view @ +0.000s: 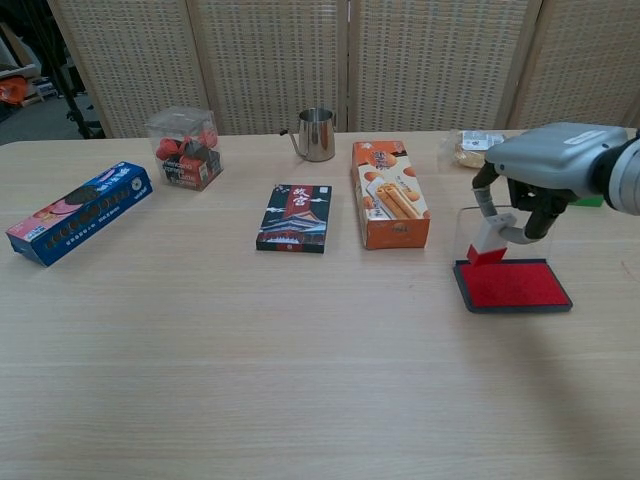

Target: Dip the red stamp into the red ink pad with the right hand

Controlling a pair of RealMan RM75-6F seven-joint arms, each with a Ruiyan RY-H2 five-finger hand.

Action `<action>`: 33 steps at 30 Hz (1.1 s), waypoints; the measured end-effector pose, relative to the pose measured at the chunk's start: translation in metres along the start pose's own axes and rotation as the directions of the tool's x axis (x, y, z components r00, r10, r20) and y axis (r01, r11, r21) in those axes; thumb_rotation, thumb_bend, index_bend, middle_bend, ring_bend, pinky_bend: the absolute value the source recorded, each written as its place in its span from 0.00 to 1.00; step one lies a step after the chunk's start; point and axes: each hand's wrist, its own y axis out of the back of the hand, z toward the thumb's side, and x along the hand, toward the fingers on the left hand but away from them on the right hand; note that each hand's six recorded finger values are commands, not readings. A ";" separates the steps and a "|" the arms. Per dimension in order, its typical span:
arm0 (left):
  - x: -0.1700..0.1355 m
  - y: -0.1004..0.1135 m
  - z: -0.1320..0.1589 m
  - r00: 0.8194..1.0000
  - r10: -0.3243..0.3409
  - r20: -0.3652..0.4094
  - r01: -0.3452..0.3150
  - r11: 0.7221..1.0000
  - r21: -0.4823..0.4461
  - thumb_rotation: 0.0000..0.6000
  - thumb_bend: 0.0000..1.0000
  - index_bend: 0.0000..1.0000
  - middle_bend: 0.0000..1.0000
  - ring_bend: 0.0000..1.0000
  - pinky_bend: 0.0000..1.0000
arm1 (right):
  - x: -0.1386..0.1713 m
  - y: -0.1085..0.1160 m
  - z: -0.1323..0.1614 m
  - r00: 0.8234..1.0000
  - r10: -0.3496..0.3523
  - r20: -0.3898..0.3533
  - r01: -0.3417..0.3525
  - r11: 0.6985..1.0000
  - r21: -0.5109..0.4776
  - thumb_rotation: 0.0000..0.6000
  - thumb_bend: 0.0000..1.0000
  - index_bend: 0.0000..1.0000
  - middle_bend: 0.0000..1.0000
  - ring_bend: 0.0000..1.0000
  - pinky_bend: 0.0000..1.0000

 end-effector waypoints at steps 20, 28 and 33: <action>-0.001 0.000 0.001 1.000 -0.002 0.006 0.002 1.000 0.000 1.00 0.00 0.00 0.00 0.00 0.00 | -0.001 -0.028 -0.012 0.998 0.051 0.024 -0.052 0.998 0.022 1.00 0.47 0.56 0.98 1.00 1.00; 0.000 0.001 0.001 1.000 0.000 0.003 0.000 1.000 -0.003 1.00 0.00 0.00 0.00 0.00 0.00 | -0.001 -0.037 -0.015 0.998 0.068 0.012 -0.068 0.998 -0.013 1.00 0.47 0.56 0.98 1.00 1.00; 0.000 0.001 0.000 1.000 -0.003 0.004 0.003 1.000 -0.002 1.00 0.00 0.00 0.00 0.00 0.00 | -0.002 -0.042 -0.017 0.997 0.077 0.015 -0.077 0.997 -0.019 1.00 0.47 0.56 0.98 1.00 1.00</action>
